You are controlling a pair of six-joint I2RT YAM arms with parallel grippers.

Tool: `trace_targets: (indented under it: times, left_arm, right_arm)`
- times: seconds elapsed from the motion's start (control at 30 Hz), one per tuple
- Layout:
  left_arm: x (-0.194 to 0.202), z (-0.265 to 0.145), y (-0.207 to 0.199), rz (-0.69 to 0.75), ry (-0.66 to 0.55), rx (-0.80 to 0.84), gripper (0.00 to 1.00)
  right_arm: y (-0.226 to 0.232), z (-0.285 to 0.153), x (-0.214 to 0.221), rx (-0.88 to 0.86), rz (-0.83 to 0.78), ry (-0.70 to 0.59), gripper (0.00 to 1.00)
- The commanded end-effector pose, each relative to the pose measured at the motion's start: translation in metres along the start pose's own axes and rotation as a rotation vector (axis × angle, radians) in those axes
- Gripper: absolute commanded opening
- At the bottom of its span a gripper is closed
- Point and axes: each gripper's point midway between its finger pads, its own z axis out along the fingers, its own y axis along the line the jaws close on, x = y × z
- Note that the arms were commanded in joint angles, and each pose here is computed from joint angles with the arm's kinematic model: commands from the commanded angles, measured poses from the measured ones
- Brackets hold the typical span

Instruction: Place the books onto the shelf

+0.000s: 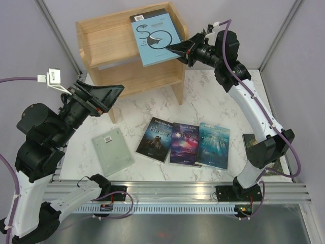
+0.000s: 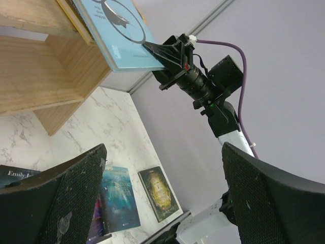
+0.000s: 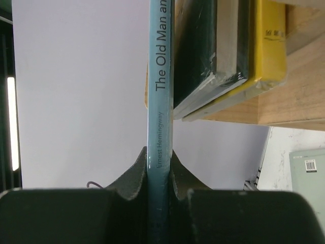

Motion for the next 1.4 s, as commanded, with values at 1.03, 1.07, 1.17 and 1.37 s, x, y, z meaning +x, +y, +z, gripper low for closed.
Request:
trace_targets:
  times: [1.03, 1.07, 1.17, 1.37]
  left_arm:
    - [0.005, 0.002, 0.013, 0.032, -0.002, -0.037, 0.95]
    - [0.005, 0.002, 0.013, 0.030, -0.003, -0.038, 0.95]
    - [0.006, 0.002, 0.014, 0.030, 0.000, -0.041, 0.95]
    - [0.008, 0.005, 0.016, 0.025, 0.006, -0.049, 0.95]
  right_arm:
    - [0.022, -0.031, -0.028, -0.075, -0.054, -0.069, 0.77]
    - [0.023, -0.035, -0.026, -0.077, -0.059, -0.068, 0.78]
    - [0.023, -0.040, -0.022, -0.077, -0.065, -0.062, 0.79]
    - [0.031, -0.053, -0.012, -0.093, -0.074, -0.058, 0.79]
